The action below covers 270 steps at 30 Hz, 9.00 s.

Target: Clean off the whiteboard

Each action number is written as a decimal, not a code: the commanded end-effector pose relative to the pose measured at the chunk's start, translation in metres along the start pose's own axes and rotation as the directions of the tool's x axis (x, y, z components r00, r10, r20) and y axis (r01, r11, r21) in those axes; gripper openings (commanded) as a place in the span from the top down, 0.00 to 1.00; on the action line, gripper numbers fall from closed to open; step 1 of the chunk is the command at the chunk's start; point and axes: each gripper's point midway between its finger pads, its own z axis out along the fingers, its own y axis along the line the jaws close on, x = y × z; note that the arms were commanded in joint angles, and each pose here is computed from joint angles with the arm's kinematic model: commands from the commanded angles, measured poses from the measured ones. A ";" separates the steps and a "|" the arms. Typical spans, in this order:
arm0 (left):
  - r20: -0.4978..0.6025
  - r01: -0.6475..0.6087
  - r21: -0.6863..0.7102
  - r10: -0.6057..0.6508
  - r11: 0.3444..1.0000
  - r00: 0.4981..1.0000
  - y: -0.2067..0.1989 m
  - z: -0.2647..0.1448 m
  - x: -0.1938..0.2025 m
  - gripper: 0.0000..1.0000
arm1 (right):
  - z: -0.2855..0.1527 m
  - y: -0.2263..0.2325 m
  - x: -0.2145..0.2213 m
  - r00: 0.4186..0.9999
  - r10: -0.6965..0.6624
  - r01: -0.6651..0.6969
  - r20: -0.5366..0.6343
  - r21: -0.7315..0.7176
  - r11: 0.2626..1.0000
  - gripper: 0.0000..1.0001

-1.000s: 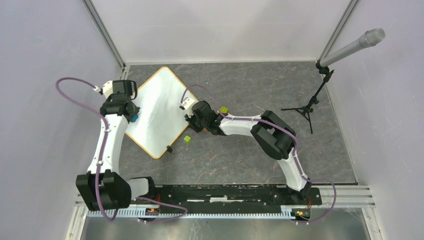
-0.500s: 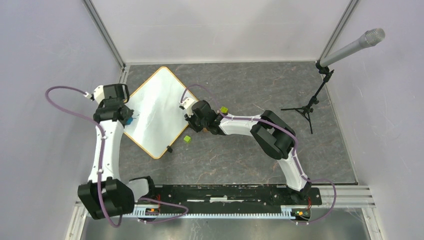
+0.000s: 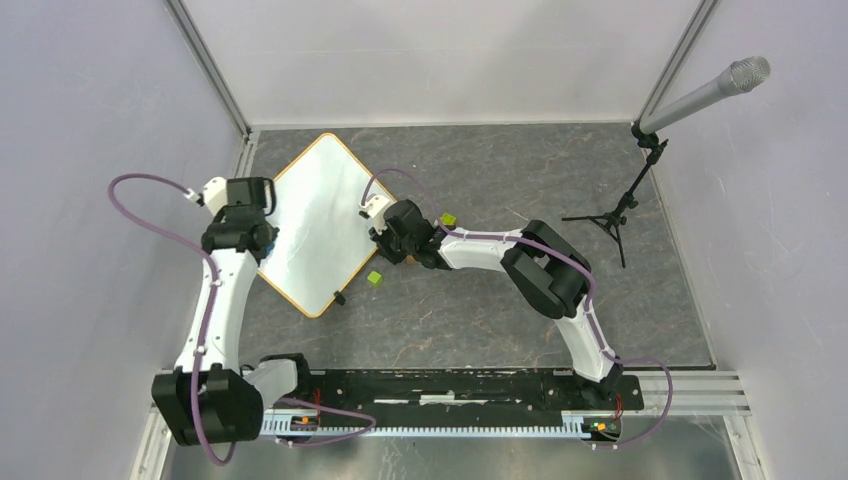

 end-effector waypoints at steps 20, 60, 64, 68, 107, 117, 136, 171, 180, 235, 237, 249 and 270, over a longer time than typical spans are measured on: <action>0.031 0.028 -0.094 -0.026 0.995 0.999 0.013 0.010 -0.018 0.73 | 0.009 -0.003 0.026 0.997 0.002 -0.003 -0.082 -0.007 1.000 1.00; 0.065 -0.178 0.000 0.177 0.984 0.982 -0.086 0.016 -0.039 0.75 | 0.011 -0.003 0.027 0.996 0.004 -0.006 -0.090 -0.012 1.000 1.00; 0.064 -0.052 -0.045 0.055 0.998 0.996 -0.035 0.019 -0.061 0.75 | 0.011 -0.003 0.027 0.996 0.006 -0.007 -0.091 -0.013 1.000 1.00; 0.106 0.069 -0.104 -0.058 0.992 0.993 0.007 0.015 -0.069 0.74 | 0.011 -0.003 0.027 0.996 0.006 -0.008 -0.092 -0.015 1.000 1.00; 0.067 -0.062 -0.067 0.066 0.996 0.996 -0.034 0.019 -0.034 0.76 | 0.010 -0.003 0.026 0.996 0.011 -0.013 -0.088 -0.024 1.000 1.00; 0.129 0.098 -0.125 -0.082 0.987 0.988 0.007 0.017 -0.072 0.74 | 0.011 -0.003 0.026 0.996 0.012 -0.014 -0.089 -0.025 1.000 1.00; 0.041 0.024 -0.004 -0.023 1.000 0.999 -0.029 0.021 -0.043 0.75 | 0.011 -0.003 0.027 0.996 0.016 -0.019 -0.091 -0.029 0.999 1.00; 0.035 -0.103 0.105 0.100 0.989 0.994 -0.043 -0.020 0.007 0.76 | 0.001 -0.007 0.023 0.997 -0.003 0.002 -0.075 -0.011 1.000 0.93; 0.088 0.101 0.048 -0.105 0.994 0.991 -0.009 -0.005 -0.054 0.80 | 0.004 -0.006 0.025 0.996 0.001 -0.003 -0.085 -0.022 1.000 1.00; 0.223 0.171 -0.026 -0.161 0.985 0.961 -0.007 0.021 -0.092 0.86 | 0.006 -0.003 0.025 0.997 0.012 -0.016 -0.083 -0.049 0.999 1.00; 0.235 0.148 -0.043 -0.134 0.988 0.963 -0.006 0.018 -0.096 0.86 | 0.006 -0.002 0.025 0.997 0.012 -0.017 -0.082 -0.050 0.999 1.00; 0.063 0.061 0.007 -0.061 0.998 0.996 -0.002 0.021 0.007 0.86 | 0.006 -0.003 0.023 0.997 0.014 -0.018 -0.078 -0.048 0.999 1.00; -0.047 0.024 0.165 -0.017 0.986 0.999 -0.045 -0.003 0.072 0.88 | -0.053 -0.023 0.001 0.996 -0.085 0.085 0.016 0.023 0.996 0.59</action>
